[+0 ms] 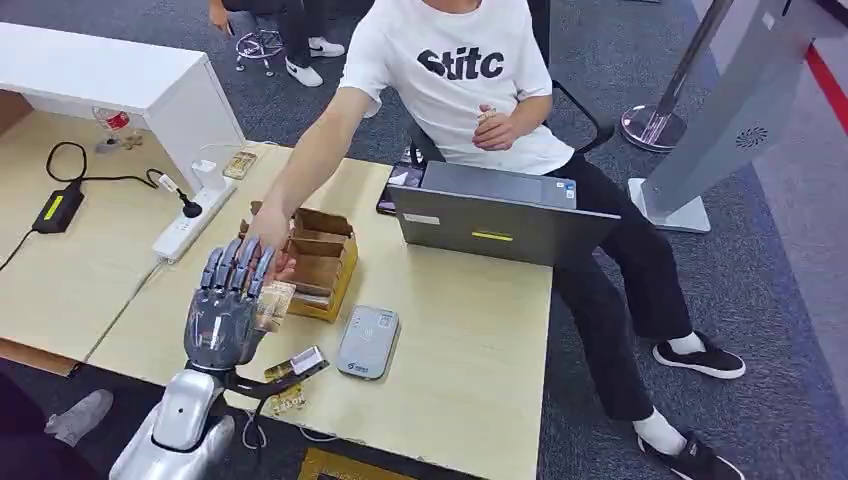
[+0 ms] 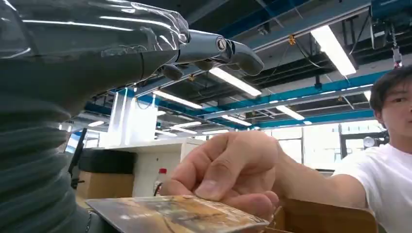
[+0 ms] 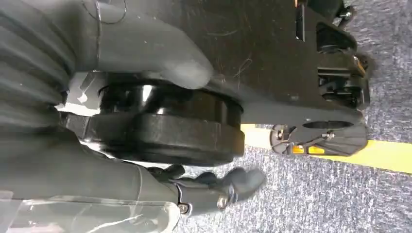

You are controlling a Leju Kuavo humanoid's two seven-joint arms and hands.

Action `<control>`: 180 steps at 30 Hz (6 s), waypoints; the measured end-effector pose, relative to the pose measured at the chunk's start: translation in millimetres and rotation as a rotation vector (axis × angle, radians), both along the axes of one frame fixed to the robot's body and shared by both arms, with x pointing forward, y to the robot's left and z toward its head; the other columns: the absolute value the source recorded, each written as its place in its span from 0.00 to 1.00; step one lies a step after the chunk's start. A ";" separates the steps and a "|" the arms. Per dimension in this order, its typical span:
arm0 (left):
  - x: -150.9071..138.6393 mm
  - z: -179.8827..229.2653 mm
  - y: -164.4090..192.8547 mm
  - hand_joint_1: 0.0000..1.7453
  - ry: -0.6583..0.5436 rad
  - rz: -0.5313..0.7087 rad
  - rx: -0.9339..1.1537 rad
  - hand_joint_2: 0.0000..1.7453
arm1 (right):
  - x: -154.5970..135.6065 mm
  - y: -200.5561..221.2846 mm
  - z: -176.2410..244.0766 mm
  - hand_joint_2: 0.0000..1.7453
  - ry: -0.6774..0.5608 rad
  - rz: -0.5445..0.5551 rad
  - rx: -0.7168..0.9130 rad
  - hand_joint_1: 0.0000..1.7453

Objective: Pass the card to the sensor for recognition and then transmit it.

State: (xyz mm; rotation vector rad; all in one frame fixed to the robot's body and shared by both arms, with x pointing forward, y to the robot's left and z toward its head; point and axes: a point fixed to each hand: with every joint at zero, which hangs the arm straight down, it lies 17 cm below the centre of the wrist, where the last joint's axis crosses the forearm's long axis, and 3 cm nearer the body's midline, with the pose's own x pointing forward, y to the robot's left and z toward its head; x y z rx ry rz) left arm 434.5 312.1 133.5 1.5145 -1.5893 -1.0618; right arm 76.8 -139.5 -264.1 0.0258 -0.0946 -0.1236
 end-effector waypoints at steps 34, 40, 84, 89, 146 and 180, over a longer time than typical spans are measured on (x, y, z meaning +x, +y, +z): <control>-6.6 14.0 16.5 1.00 -0.046 -0.019 -0.122 1.00 | 0.5 1.7 0.6 1.00 -0.001 0.008 -0.006 0.00; -12.0 -10.9 -62.3 1.00 0.042 -0.151 -0.154 1.00 | 0.9 3.2 1.0 1.00 -0.004 0.011 -0.004 0.00; 16.0 -11.2 -74.7 1.00 0.052 -0.165 -0.292 1.00 | 1.0 6.0 1.7 1.00 -0.005 0.043 -0.009 0.00; 19.2 8.0 -34.2 1.00 0.006 -0.131 -0.347 1.00 | 1.0 6.3 1.7 1.00 -0.006 0.043 -0.009 0.00; -11.2 -35.7 95.4 0.00 0.134 0.138 0.047 1.00 | 0.4 8.2 2.1 1.00 -0.007 0.076 -0.008 0.00; 36.8 -75.5 89.3 0.00 0.230 0.140 -0.085 1.00 | 1.3 10.0 2.8 1.00 0.000 0.108 -0.009 0.00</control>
